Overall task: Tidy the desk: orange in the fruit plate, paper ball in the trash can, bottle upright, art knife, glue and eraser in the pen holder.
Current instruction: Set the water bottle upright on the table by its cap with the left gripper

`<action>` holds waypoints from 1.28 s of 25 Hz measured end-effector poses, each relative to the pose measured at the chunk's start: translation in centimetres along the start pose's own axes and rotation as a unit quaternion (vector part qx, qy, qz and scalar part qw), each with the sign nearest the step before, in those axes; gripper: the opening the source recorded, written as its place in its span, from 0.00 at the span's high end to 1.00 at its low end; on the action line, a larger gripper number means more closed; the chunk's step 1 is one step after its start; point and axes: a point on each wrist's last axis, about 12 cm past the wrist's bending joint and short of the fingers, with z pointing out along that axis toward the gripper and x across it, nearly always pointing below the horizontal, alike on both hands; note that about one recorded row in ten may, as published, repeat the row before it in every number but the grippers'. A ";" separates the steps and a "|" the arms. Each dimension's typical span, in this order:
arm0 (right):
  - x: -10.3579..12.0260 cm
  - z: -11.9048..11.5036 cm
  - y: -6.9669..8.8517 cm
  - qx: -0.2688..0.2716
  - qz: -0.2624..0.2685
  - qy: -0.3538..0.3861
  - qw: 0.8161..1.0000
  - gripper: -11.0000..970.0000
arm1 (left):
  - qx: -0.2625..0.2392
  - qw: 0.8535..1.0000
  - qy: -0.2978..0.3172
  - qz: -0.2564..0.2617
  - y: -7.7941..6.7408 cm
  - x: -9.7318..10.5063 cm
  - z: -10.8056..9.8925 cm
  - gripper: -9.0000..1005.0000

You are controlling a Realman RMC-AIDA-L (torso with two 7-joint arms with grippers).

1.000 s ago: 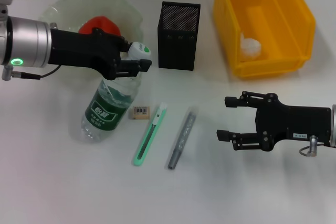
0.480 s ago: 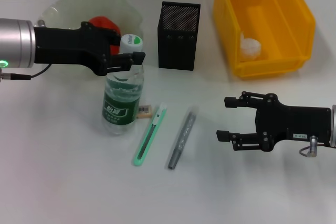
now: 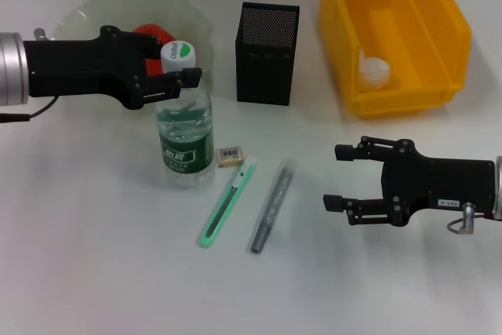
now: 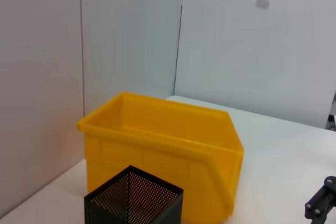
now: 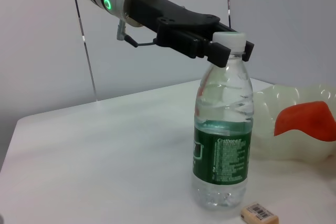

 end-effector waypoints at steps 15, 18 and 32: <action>-0.2 0.0 0.1 -0.003 0.000 -0.008 1.000 0.16 | -0.022 0.998 -0.057 0.024 -0.9 1.9 -2.3 0.51; -0.2 0.0 0.1 -0.003 -0.001 -0.008 1.000 0.16 | -0.025 0.997 -0.068 0.023 -1.0 2.3 -2.8 0.51; -0.4 0.1 0.1 -0.010 -0.006 -0.012 1.000 0.16 | -0.059 0.992 -0.108 0.008 -1.0 4.7 -5.5 0.50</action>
